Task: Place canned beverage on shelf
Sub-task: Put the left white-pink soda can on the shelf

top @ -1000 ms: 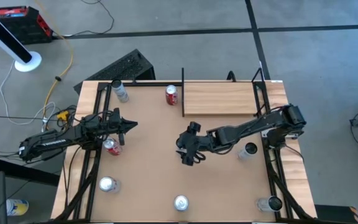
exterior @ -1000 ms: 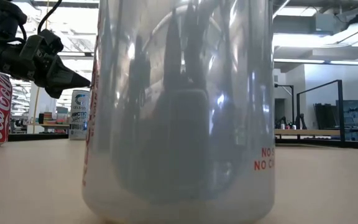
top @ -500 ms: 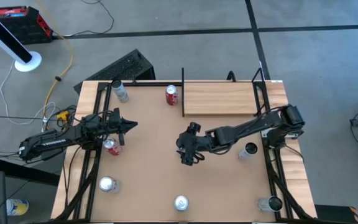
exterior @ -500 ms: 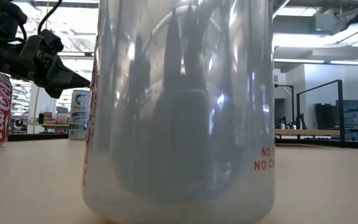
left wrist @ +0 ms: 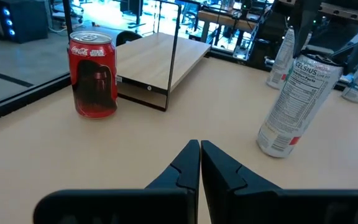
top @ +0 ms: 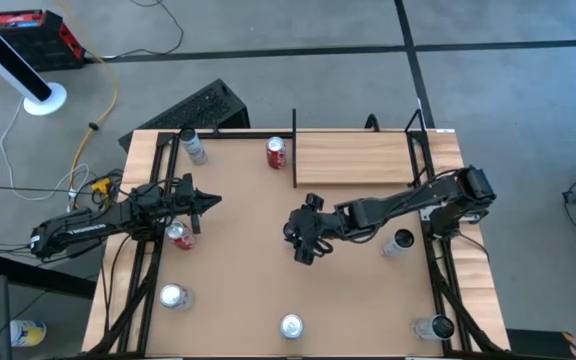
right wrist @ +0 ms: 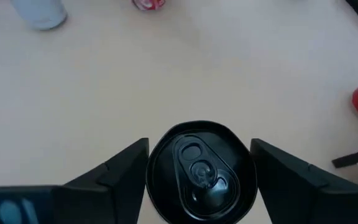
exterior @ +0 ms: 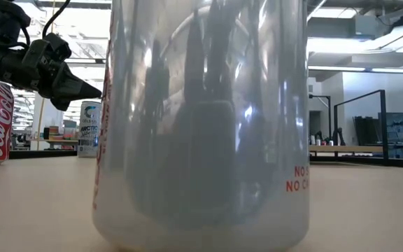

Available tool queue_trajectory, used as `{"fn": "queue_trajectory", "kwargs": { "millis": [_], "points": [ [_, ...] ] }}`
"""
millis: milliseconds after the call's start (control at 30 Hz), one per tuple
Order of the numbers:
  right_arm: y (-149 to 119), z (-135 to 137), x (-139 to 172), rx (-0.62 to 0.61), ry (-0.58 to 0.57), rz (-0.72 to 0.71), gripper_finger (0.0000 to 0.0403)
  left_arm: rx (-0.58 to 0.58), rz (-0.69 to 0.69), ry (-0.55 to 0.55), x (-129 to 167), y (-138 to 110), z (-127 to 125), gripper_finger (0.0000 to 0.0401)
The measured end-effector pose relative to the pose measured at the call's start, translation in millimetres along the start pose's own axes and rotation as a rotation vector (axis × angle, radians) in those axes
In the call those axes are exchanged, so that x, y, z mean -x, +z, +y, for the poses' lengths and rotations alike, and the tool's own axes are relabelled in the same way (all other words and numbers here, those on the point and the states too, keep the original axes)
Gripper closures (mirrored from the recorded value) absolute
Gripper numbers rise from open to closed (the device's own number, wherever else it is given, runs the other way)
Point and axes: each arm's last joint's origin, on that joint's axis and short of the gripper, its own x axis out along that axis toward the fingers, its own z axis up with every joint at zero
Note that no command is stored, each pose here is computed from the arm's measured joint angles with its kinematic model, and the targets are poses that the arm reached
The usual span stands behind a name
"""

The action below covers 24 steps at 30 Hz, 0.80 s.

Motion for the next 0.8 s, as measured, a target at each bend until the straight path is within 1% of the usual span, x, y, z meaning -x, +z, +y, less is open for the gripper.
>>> {"fn": "queue_trajectory", "kwargs": {
  "millis": [133,267,367,533,800],
  "points": [
    [1.5,10.0,4.1,0.116,0.104,0.009,0.0127,0.000,0.000,0.000,0.0,0.0,0.0,0.0401],
    [4.2,27.0,12.2,0.258,0.269,0.010,0.0127,0.000,0.000,0.000,0.0,0.0,0.0,0.0401],
    [10.0,36.9,19.2,0.289,0.346,-0.019,0.0123,0.000,0.000,0.000,0.0,0.1,0.0,0.0401],
    [10.4,41.3,22.2,0.301,0.353,-0.024,0.0101,0.000,0.000,0.000,0.0,0.1,0.0,0.0401],
    [11.5,38.4,21.5,0.287,0.340,-0.019,0.0104,0.000,0.000,0.000,0.0,0.1,0.0,0.0401]
  ]
}}
